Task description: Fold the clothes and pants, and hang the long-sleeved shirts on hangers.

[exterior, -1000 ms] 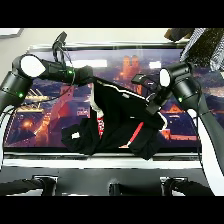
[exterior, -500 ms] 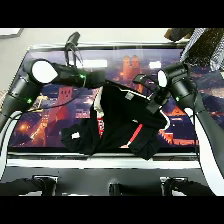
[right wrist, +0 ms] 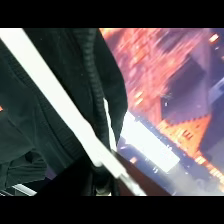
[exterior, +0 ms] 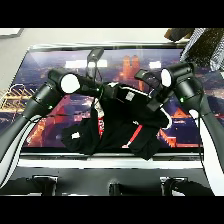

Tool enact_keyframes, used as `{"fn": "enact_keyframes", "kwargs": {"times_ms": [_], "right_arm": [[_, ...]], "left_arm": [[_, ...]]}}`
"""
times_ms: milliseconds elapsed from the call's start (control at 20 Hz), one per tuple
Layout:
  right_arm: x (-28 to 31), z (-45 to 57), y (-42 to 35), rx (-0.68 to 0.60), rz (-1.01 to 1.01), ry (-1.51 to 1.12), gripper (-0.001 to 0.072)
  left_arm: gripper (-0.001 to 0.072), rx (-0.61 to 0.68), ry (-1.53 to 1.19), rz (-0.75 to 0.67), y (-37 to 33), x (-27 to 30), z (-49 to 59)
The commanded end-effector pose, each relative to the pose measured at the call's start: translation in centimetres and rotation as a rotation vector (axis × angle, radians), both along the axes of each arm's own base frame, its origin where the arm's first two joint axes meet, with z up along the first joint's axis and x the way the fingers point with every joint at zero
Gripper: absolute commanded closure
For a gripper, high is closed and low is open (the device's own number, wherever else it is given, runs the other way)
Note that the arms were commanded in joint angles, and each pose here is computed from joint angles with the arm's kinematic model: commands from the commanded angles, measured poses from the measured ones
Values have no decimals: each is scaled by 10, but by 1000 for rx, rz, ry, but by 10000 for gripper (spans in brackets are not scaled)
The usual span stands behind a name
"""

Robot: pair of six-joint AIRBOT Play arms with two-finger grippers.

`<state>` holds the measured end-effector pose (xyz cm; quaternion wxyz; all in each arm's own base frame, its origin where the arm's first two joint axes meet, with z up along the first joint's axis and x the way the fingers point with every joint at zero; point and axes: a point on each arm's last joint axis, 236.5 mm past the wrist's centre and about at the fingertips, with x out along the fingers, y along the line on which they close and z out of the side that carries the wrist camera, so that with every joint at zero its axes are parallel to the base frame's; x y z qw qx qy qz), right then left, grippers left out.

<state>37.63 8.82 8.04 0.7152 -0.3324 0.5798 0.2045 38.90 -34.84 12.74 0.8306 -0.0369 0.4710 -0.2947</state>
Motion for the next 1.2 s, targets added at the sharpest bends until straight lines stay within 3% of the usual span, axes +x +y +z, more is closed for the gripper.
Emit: {"fn": "enact_keyframes", "kwargs": {"times_ms": [0, 50, 100, 150, 200, 400, 600, 750, 850, 1150], "right_arm": [[-2, 15, -1, 13, 1, -42, 670], [-3, 19, -1, 15, 5, -50, 670], [-3, 20, -1, 15, 8, -53, 670], [-4, 21, -1, 16, 8, -54, 670], [-5, 21, -1, 12, 16, -48, 670], [-3, 21, -1, 1, 65, -50, 670], [6, 24, 10, 13, 178, -87, 669], [19, 29, 20, 13, 287, -145, 669], [28, 33, 23, -10, 374, -184, 669], [39, 31, 29, -29, 458, -213, 669]], "left_arm": [[626, 73, -6, -82, 1, -9, -12], [615, 82, 2, -101, 2, -13, -14], [469, 91, 5, -117, 2, -15, -15], [174, 95, 10, -119, 3, -17, -16], [-9, 97, 14, -118, 4, -17, -16], [-10, 92, -54, -122, 20, -12, 10], [-9, 148, -195, -84, 110, 26, 52], [-9, 150, -228, -242, 145, 31, 49], [-9, 114, -238, -324, 140, 30, 39], [-7, 181, -255, -718, 100, -13, -26]]}}
